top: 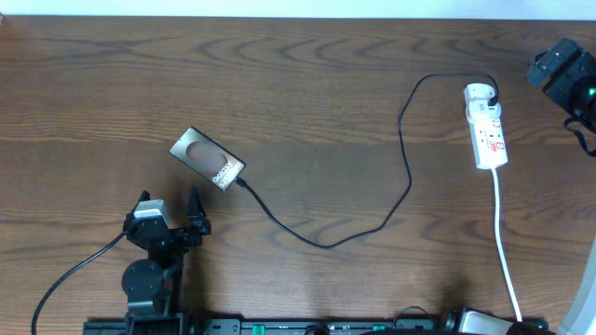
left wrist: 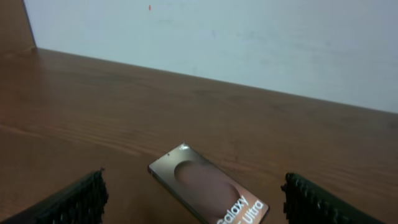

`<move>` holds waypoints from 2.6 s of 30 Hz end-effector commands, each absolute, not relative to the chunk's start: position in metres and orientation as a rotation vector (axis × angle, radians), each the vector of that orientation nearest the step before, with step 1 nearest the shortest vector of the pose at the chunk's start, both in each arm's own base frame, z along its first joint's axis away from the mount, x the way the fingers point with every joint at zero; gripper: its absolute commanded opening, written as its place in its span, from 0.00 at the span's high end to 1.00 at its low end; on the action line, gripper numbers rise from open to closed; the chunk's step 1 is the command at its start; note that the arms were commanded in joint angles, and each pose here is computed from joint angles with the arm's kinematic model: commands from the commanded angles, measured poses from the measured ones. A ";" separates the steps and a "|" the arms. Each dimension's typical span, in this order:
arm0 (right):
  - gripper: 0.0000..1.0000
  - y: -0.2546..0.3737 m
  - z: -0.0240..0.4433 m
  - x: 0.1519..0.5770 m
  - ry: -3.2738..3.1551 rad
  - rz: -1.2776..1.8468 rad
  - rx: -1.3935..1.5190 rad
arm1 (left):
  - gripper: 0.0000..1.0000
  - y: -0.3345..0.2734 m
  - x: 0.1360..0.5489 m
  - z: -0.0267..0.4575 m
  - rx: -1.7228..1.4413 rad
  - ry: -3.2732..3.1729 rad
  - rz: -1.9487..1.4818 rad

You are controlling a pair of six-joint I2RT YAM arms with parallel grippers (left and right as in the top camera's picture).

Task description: Plug charger to phone and switch on socket

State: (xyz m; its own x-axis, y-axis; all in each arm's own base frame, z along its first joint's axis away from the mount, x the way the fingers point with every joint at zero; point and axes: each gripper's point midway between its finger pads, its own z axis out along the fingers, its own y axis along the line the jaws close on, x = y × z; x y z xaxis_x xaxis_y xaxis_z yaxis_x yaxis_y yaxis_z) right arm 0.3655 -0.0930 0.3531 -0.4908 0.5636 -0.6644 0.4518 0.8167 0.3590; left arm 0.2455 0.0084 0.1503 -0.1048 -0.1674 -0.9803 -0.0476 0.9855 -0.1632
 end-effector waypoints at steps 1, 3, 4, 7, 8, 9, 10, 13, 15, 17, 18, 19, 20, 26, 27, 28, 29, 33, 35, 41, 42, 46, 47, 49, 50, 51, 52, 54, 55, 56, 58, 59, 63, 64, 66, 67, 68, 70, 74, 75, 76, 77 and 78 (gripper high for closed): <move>0.01 -0.091 0.358 0.364 2.155 0.176 0.747 | 0.12 0.005 0.244 0.138 -0.148 1.717 -0.114; 0.01 -0.091 0.358 0.364 2.155 0.175 0.747 | 0.12 0.005 0.244 0.138 -0.148 1.716 -0.113; 0.01 -0.091 0.358 0.364 2.155 0.176 0.747 | 0.12 0.005 0.244 0.138 -0.148 1.717 -0.113; 0.01 -0.091 0.358 0.364 2.155 0.176 0.747 | 0.12 0.005 0.244 0.137 -0.148 1.718 -0.114; 0.01 -0.091 0.358 0.364 2.155 0.175 0.746 | 0.12 0.005 0.244 0.137 -0.148 1.718 -0.114; 0.01 -0.091 0.358 0.364 2.155 0.176 0.747 | 0.12 0.005 0.244 0.137 -0.148 1.718 -0.114; 0.01 -0.091 0.358 0.364 2.155 0.176 0.747 | 0.12 0.005 0.244 0.137 -0.148 1.718 -0.114; 0.01 -0.091 0.358 0.364 2.155 0.176 0.747 | 0.12 0.005 0.244 0.137 -0.148 1.718 -0.114; 0.01 -0.091 0.358 0.364 2.155 0.175 0.746 | 0.12 0.005 0.244 0.137 -0.148 1.718 -0.114; 0.01 -0.091 0.358 0.364 2.155 0.176 0.747 | 0.12 0.005 0.244 0.137 -0.148 1.718 -0.114; 0.01 -0.091 0.358 0.364 2.155 0.175 0.746 | 0.12 0.005 0.244 0.137 -0.148 1.718 -0.114; 0.01 -0.091 0.358 0.364 2.155 0.175 0.746 | 0.12 0.005 0.244 0.137 -0.148 1.718 -0.114; 0.01 -0.091 0.358 0.364 2.155 0.175 0.747 | 0.12 0.005 0.244 0.137 -0.148 1.718 -0.114; 0.01 -0.091 0.358 0.364 2.155 0.176 0.747 | 0.12 0.005 0.244 0.137 -0.148 1.718 -0.114; 0.01 -0.091 0.358 0.364 2.155 0.175 0.747 | 0.12 0.005 0.244 0.137 -0.148 1.718 -0.114; 0.01 -0.091 0.358 0.364 2.155 0.175 0.746 | 0.12 0.005 0.244 0.137 -0.148 1.718 -0.114; 0.01 -0.091 0.358 0.364 2.155 0.175 0.747 | 0.12 0.005 0.244 0.138 -0.148 1.717 -0.114; 0.01 -0.091 0.358 0.364 2.155 0.175 0.746 | 0.12 0.005 0.244 0.137 -0.148 1.718 -0.114; 0.01 -0.093 0.356 0.361 2.169 0.147 0.736 | 0.12 0.005 0.244 0.137 -0.148 1.718 -0.114; 0.01 -0.082 0.321 0.344 2.312 0.119 0.761 | 0.12 0.005 0.244 0.137 -0.148 1.718 -0.114; 0.01 -0.081 0.316 0.344 2.319 0.105 0.757 | 0.12 0.005 0.244 0.137 -0.148 1.718 -0.114; 0.01 -0.067 0.289 0.357 2.280 0.047 0.673 | 0.12 0.005 0.244 0.137 -0.148 1.718 -0.114; 0.01 -0.061 0.279 0.363 2.253 0.031 0.627 | 0.12 0.005 0.244 0.137 -0.148 1.718 -0.114; 0.01 -0.049 0.266 0.370 2.191 0.021 0.545 | 0.12 0.005 0.244 0.137 -0.148 1.718 -0.114; 0.01 -0.041 0.259 0.373 2.151 0.026 0.493 | 0.12 0.005 0.244 0.137 -0.148 1.718 -0.114; 0.01 -0.035 0.253 0.376 2.106 0.033 0.445 | 0.12 0.005 0.244 0.137 -0.148 1.718 -0.114; 0.01 -0.028 0.247 0.377 2.050 0.040 0.391 | 0.12 0.005 0.244 0.137 -0.148 1.718 -0.114; 0.01 -0.022 0.238 0.373 1.950 0.050 0.330 | 0.12 0.005 0.244 0.138 -0.148 1.717 -0.114; 0.01 -0.020 0.233 0.369 1.901 0.055 0.313 | 0.12 0.005 0.244 0.137 -0.148 1.718 -0.114; 0.01 -0.019 0.229 0.364 1.854 0.063 0.305 | 0.12 0.005 0.244 0.137 -0.148 1.718 -0.114; 0.01 -0.016 0.218 0.348 1.782 0.079 0.275 | 0.12 0.005 0.244 0.138 -0.148 1.717 -0.114; 0.01 -0.012 0.211 0.339 1.755 0.081 0.233 | 0.12 0.005 0.244 0.138 -0.148 1.717 -0.114; 0.01 -0.005 0.190 0.304 1.642 0.073 0.127 | 0.12 0.005 0.244 0.137 -0.148 1.718 -0.114; 0.01 -0.005 0.184 0.296 1.624 0.069 0.122 | 0.12 0.005 0.244 0.137 -0.148 1.718 -0.114; 0.01 -0.006 0.169 0.281 1.599 0.059 0.119 | 0.12 0.005 0.244 0.137 -0.148 1.718 -0.114; 0.01 -0.008 0.162 0.278 1.627 0.050 0.129 | 0.12 0.005 0.244 0.137 -0.148 1.718 -0.114; 0.01 -0.008 0.156 0.275 1.650 0.054 0.130 | 0.12 0.005 0.244 0.137 -0.148 1.718 -0.114; 0.01 -0.008 0.147 0.269 1.691 0.051 0.134 | 0.12 0.005 0.244 0.137 -0.148 1.718 -0.114; 0.01 -0.008 0.120 0.252 1.802 0.044 0.139 | 0.12 0.005 0.244 0.137 -0.148 1.718 -0.114; 0.01 -0.007 0.120 0.250 1.803 0.045 0.132 | 0.12 0.005 0.244 0.137 -0.148 1.718 -0.114; 0.01 -0.005 0.129 0.250 1.763 0.059 0.121 | 0.12 0.005 0.244 0.137 -0.148 1.718 -0.114; 0.01 -0.005 0.137 0.249 1.728 0.062 0.119 | 0.12 0.005 0.244 0.137 -0.148 1.718 -0.114; 0.01 -0.005 0.146 0.248 1.689 0.063 0.118 | 0.12 0.005 0.244 0.137 -0.148 1.718 -0.114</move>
State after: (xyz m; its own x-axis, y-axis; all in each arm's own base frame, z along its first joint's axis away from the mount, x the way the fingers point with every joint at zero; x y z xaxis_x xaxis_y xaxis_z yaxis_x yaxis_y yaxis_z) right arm 0.2502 -0.0076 0.1280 -0.1928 0.1316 -0.9724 0.0670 0.9904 0.1207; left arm 0.2450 0.0076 0.1517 -0.1033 -0.1673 -0.9805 -0.0431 0.9856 -0.1636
